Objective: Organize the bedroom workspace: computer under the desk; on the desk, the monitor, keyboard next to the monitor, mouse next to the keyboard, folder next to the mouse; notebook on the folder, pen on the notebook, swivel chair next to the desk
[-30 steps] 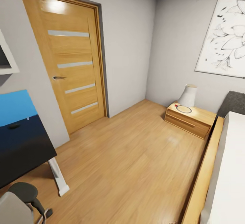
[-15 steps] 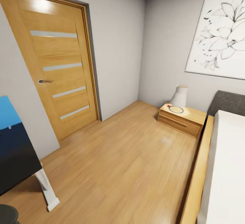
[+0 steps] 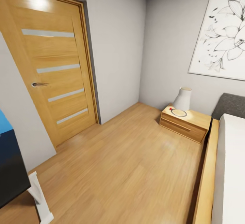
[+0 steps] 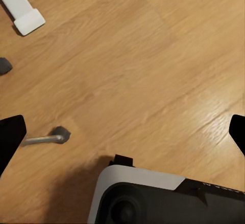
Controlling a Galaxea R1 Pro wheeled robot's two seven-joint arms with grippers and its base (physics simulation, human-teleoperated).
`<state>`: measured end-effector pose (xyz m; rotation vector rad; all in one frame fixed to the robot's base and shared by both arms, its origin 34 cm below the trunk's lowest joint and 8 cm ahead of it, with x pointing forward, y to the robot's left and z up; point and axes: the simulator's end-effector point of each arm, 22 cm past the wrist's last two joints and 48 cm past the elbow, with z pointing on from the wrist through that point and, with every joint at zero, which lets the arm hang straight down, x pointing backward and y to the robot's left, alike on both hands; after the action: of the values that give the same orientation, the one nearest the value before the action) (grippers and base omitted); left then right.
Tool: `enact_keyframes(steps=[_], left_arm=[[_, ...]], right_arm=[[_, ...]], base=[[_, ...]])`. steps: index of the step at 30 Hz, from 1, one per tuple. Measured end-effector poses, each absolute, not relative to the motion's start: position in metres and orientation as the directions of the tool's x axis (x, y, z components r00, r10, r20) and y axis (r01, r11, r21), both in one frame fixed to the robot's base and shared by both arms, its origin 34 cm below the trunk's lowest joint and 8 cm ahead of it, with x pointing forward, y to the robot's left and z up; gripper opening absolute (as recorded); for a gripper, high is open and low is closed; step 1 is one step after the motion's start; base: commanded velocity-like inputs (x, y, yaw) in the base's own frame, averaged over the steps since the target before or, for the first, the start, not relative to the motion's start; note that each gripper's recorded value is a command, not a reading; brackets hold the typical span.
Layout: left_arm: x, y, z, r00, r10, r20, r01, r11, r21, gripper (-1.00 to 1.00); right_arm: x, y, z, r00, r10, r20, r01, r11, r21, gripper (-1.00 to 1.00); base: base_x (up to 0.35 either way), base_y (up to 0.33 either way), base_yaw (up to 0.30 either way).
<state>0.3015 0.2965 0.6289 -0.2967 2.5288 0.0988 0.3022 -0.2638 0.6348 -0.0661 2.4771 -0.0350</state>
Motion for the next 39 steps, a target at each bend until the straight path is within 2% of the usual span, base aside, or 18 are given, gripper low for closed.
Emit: enact_keyframes(steps=[9, 39], left_arm=[[0.3015, 0.2965, 0.6288, -0.804, -0.190, -0.563, -0.233, 0.972, 0.005, 1.00], [0.3017, 0.2966, 0.6290, -0.803, -0.189, -0.564, -0.233, 0.972, 0.005, 1.00]], right_arm=[[0.3022, -0.2636, 0.6347, -0.787, -0.057, -0.615, -0.040, 0.998, -0.041, 1.00], [0.3022, -0.2637, 0.6348, -0.787, -0.057, -0.615, -0.039, 0.998, -0.042, 1.00]], base=[[0.294, 0.139, 0.000], [0.320, 0.004, 0.000]])
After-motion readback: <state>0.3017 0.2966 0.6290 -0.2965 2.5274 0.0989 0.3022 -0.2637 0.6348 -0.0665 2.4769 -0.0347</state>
